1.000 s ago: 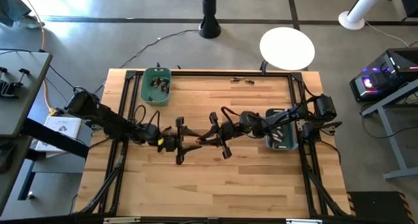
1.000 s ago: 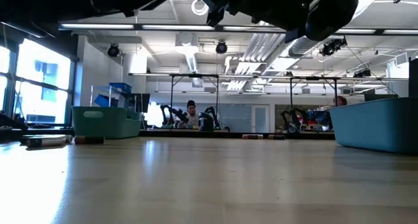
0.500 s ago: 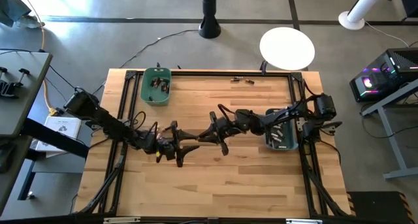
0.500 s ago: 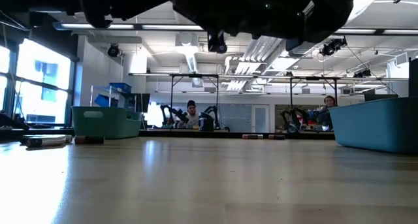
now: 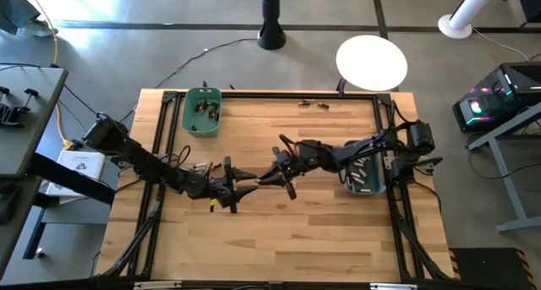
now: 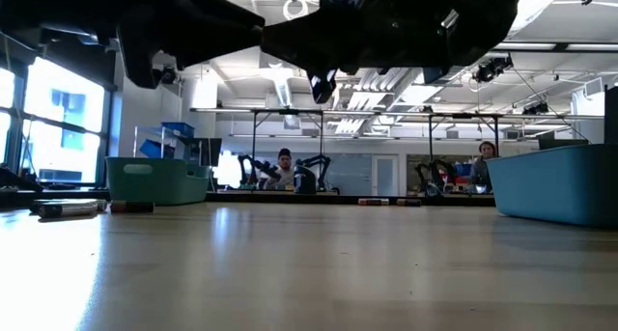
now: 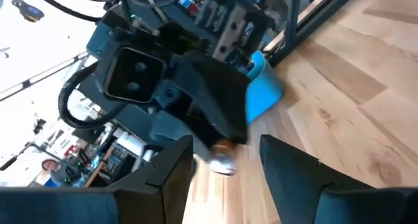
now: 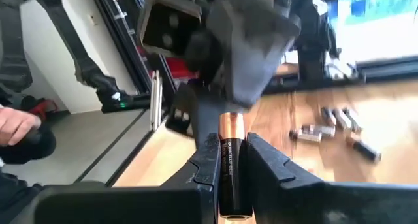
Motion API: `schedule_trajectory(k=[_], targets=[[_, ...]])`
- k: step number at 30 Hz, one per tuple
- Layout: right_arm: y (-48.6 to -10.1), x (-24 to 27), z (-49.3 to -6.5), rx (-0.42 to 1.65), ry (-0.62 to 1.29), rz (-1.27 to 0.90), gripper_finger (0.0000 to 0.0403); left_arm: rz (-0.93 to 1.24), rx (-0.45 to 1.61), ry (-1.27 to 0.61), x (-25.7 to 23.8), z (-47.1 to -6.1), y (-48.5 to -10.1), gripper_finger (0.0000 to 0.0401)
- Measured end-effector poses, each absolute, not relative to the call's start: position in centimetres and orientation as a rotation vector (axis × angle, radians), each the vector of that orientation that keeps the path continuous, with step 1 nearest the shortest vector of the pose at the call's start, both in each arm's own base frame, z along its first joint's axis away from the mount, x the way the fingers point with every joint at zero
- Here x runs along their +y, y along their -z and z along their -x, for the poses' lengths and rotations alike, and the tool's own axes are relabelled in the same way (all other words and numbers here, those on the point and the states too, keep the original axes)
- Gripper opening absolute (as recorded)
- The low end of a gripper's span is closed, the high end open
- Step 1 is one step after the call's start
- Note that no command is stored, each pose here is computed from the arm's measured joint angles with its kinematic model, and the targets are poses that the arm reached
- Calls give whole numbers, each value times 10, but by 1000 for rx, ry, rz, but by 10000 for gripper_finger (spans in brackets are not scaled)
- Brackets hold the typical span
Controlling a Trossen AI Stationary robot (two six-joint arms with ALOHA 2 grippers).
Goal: Sort batteries
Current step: Put the black battery into the green bin
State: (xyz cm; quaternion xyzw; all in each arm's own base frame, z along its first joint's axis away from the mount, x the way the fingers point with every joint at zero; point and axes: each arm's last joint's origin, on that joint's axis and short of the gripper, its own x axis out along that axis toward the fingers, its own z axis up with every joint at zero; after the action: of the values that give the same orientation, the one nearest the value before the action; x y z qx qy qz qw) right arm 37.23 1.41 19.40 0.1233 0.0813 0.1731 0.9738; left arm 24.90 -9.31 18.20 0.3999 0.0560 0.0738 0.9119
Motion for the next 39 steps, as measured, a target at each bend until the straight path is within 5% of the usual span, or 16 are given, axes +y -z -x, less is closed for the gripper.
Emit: schedule_trajectory(k=[39], targets=[[-184, 12, -370, 288, -366, -326, 33, -788, 220, -65, -82, -253, -168, 170]])
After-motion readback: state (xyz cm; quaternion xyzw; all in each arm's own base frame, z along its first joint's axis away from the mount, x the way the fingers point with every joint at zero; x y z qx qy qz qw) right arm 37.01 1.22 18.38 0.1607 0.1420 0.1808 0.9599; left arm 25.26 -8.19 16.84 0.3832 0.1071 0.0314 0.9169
